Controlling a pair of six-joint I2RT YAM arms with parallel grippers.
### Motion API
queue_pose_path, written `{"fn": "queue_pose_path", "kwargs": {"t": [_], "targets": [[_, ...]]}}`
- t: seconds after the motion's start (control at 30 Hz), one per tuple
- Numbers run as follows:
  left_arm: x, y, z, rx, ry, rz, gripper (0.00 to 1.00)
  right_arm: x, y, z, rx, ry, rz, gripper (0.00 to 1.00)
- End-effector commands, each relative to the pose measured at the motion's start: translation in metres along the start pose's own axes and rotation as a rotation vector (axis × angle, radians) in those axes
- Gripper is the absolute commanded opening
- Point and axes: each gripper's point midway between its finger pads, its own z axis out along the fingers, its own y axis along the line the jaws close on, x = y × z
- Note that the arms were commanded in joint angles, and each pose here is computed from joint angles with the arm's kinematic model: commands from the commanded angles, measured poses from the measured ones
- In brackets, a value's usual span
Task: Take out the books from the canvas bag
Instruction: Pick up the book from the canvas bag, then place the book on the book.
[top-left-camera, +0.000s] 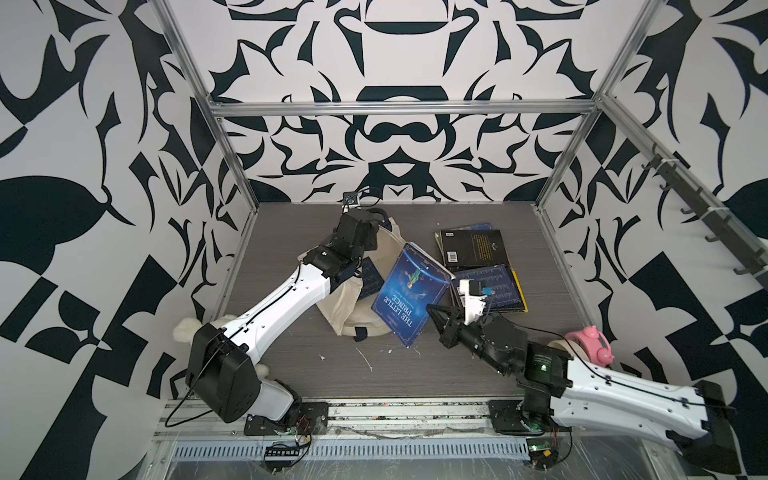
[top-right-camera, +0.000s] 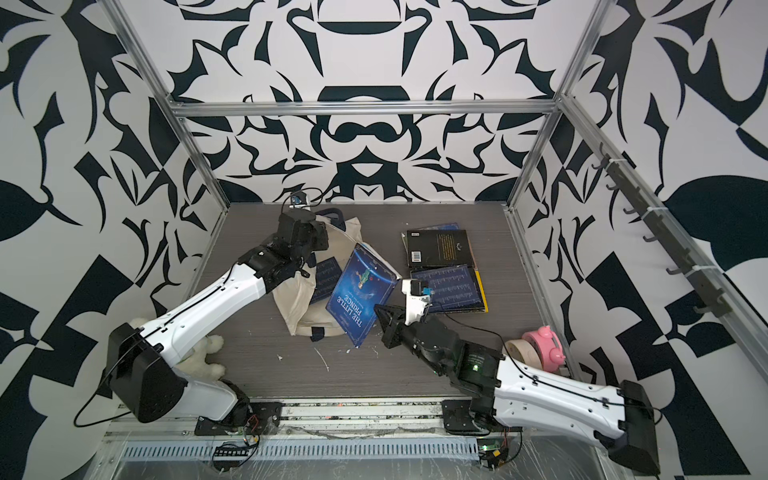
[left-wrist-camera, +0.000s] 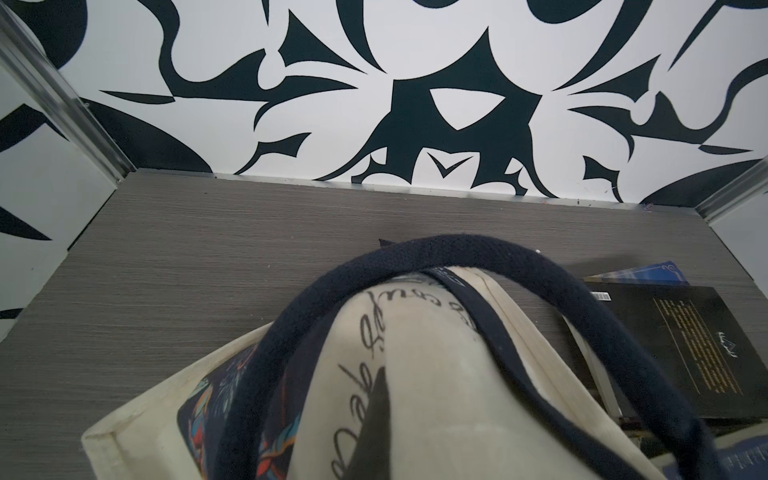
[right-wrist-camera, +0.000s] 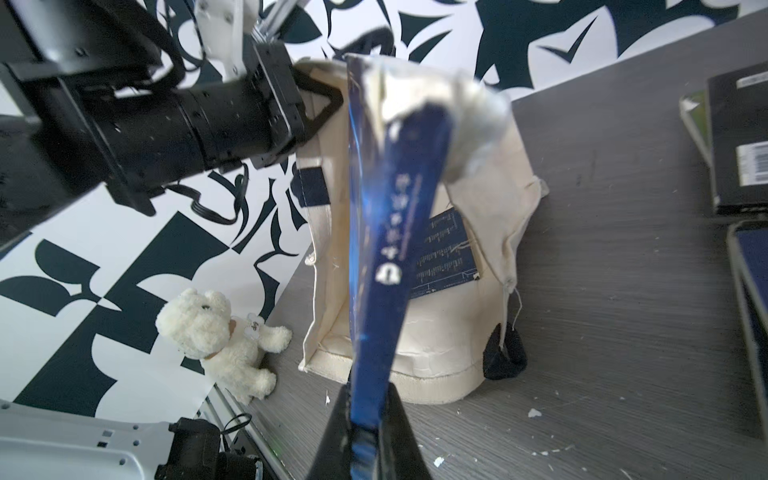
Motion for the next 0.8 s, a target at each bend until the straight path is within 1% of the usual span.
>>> {"fn": "queue_pose_path", "kwargs": {"t": [0.0, 0.13, 0.3, 0.47, 0.57, 0.7, 0.77], "targets": [[-0.003, 0.004, -0.002, -0.013, 0.025, -0.026, 0.0, -0.047, 0.0, -0.02, 0.043, -0.156, -0.004, 0.0], [0.0, 0.005, -0.009, 0.004, 0.047, -0.021, 0.0, -0.074, -0.012, -0.035, 0.104, -0.241, -0.01, 0.0], [0.003, 0.005, -0.015, 0.032, 0.05, -0.029, 0.0, -0.104, -0.032, -0.041, 0.191, -0.313, 0.002, 0.0], [0.004, 0.001, -0.014, 0.049, 0.047, -0.049, 0.0, -0.13, -0.046, -0.029, 0.233, -0.338, 0.02, 0.0], [0.005, -0.005, -0.011, 0.068, 0.063, -0.063, 0.0, -0.142, -0.057, -0.015, 0.237, -0.331, 0.06, 0.0], [-0.001, -0.012, -0.012, 0.088, 0.083, -0.094, 0.0, -0.161, -0.074, 0.0, 0.21, -0.341, 0.141, 0.0], [-0.004, -0.014, -0.013, 0.101, 0.082, -0.113, 0.0, -0.17, -0.085, 0.004, 0.222, -0.352, 0.164, 0.0]]}}
